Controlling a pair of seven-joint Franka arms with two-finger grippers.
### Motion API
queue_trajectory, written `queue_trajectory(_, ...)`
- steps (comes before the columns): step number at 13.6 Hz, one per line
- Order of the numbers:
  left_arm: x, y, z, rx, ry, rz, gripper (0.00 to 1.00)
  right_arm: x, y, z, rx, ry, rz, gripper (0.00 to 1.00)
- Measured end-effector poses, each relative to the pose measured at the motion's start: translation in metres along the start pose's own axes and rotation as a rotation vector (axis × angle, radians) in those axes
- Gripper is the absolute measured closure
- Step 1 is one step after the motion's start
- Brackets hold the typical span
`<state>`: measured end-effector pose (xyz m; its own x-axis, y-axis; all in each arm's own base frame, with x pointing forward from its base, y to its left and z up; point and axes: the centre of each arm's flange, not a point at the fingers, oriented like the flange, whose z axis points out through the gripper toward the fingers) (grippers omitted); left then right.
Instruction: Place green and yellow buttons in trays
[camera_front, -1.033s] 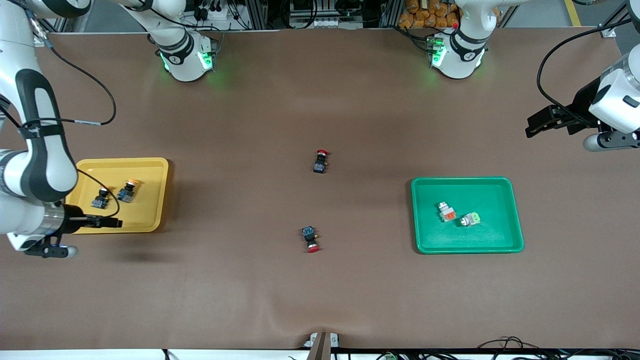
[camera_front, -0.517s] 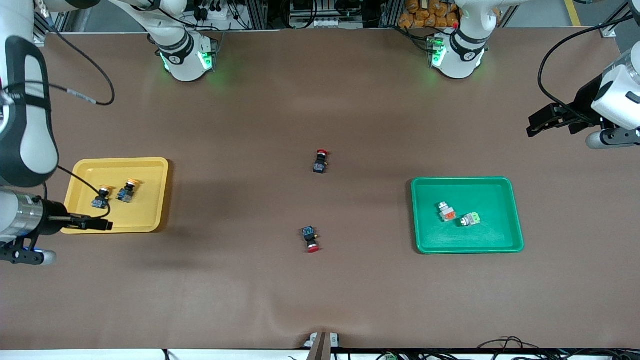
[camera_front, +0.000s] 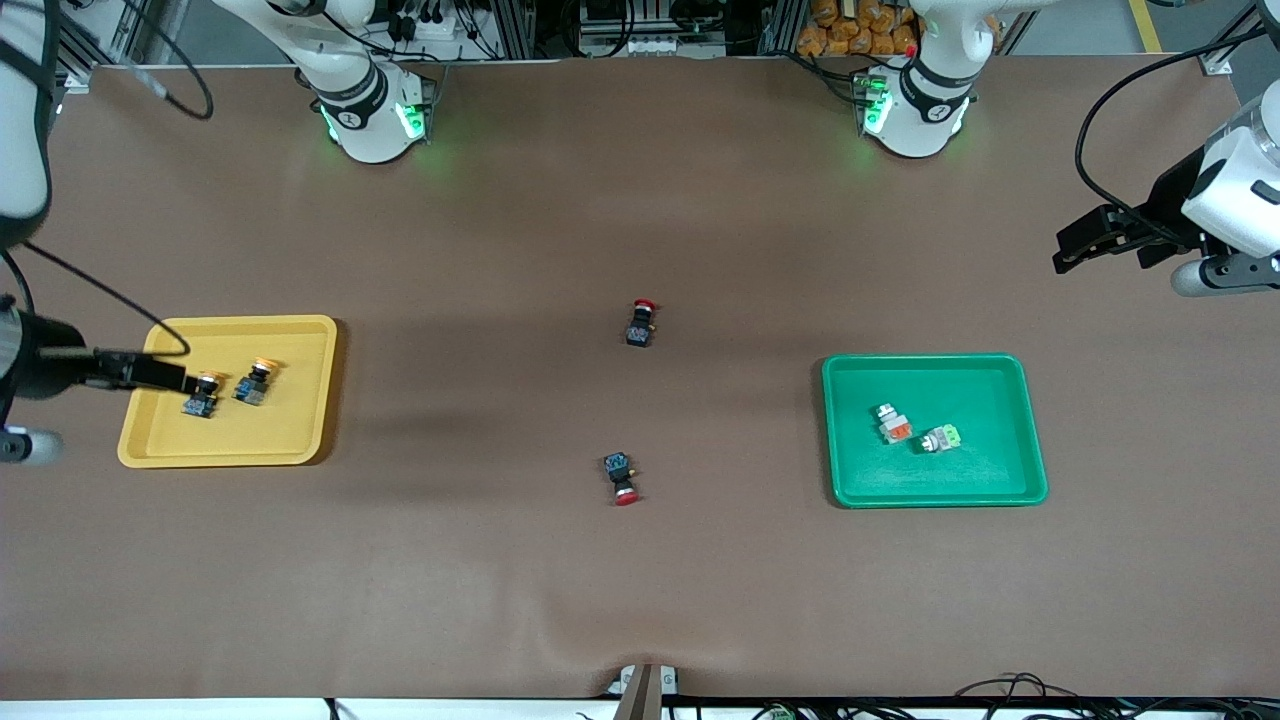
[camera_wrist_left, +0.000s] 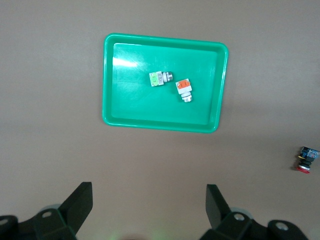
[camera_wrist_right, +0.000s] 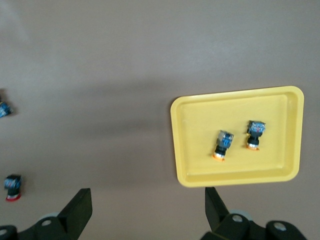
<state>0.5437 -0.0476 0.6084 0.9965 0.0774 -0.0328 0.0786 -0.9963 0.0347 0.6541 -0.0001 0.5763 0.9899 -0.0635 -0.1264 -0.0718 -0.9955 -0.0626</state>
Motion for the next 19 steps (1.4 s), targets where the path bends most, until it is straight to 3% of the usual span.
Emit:
queue_trajectory(6, -0.005, 0.003, -0.001, 0.005, -0.019, 0.006, 0.00, -0.074, -0.023, -0.085, -0.034, 0.061, -0.026, 0.00)
queue_trajectory(9, -0.011, 0.002, -0.006, 0.007, -0.018, 0.003, 0.00, -0.097, -0.033, -0.074, -0.061, 0.083, -0.030, 0.00)
queue_trajectory(11, -0.015, 0.000, -0.013, 0.008, -0.004, -0.003, 0.00, -0.106, -0.036, -0.055, -0.076, 0.070, -0.027, 0.00)
queue_trajectory(17, -0.029, -0.005, -0.026, 0.013, 0.039, -0.012, 0.00, -0.112, -0.016, -0.041, -0.041, 0.070, 0.023, 0.00)
queue_trajectory(19, -0.028, -0.009, -0.026, 0.048, 0.046, -0.012, 0.00, -0.112, -0.015, -0.041, -0.040, 0.071, 0.025, 0.00)
